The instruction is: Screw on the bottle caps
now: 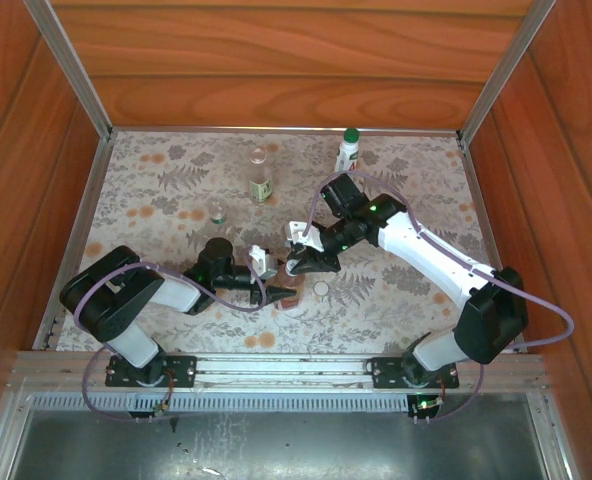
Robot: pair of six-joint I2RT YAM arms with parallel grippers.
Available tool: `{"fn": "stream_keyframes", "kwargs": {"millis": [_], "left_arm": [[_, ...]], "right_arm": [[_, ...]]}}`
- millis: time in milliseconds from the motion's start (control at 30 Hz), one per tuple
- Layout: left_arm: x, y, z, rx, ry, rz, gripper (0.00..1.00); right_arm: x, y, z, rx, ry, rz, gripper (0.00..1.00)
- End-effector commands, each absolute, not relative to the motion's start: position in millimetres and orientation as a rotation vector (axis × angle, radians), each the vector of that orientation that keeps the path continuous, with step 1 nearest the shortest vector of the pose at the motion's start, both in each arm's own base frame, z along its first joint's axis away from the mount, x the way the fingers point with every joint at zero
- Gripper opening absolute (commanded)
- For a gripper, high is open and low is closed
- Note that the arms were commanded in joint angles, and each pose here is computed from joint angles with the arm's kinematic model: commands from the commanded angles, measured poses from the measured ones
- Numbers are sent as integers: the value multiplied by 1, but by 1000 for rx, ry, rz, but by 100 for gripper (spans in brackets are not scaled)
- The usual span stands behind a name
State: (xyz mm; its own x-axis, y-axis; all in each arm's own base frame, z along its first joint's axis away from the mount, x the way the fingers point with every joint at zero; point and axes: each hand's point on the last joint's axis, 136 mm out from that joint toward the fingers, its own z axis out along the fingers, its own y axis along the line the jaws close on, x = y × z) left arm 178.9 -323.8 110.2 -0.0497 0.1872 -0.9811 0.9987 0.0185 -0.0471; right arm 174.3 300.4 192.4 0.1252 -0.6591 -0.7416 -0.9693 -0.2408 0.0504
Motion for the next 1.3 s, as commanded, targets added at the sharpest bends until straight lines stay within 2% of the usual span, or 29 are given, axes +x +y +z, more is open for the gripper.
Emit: {"fn": "stream_keyframes", "kwargs": {"millis": [0, 67, 167, 300, 500, 600, 667, 733, 767, 900, 967, 1100, 1267], "left_arm": [[200, -325, 115, 1254, 1419, -1034, 62], [212, -325, 121, 1214, 1424, -978, 62], [237, -326, 135, 1134, 1429, -882, 62], [267, -324, 146, 1035, 1452, -753, 62], [284, -324, 145, 1040, 1436, -571, 61], [284, -325, 142, 1066, 1426, -505, 61], [280, -324, 138, 1087, 1426, -496, 61], [275, -323, 134, 1106, 1429, -508, 62], [271, -321, 131, 1116, 1433, -517, 62], [250, -320, 127, 1174, 1410, -588, 62], [236, -320, 126, 1215, 1387, -642, 61], [212, -320, 124, 1290, 1347, -732, 62], [196, -319, 121, 1351, 1318, -784, 61]], "right_arm": [[174, 300, 193, -1918, 1633, 896, 27], [181, 300, 191, -1852, 1706, 851, 24], [198, 299, 187, -1675, 1868, 768, 13], [236, 286, 180, -1233, 2181, 599, 1], [260, 257, 175, -524, 2529, 434, 0], [252, 256, 173, -294, 2650, 487, 0], [249, 258, 175, -247, 2673, 504, 0], [250, 260, 183, -279, 2652, 517, 1], [249, 265, 189, -342, 2622, 550, 6], [233, 290, 218, -742, 2403, 724, 41], [224, 292, 227, -910, 2292, 742, 53], [206, 284, 235, -1244, 2061, 663, 59], [164, 279, 236, -1755, 1650, 625, 57]]}}
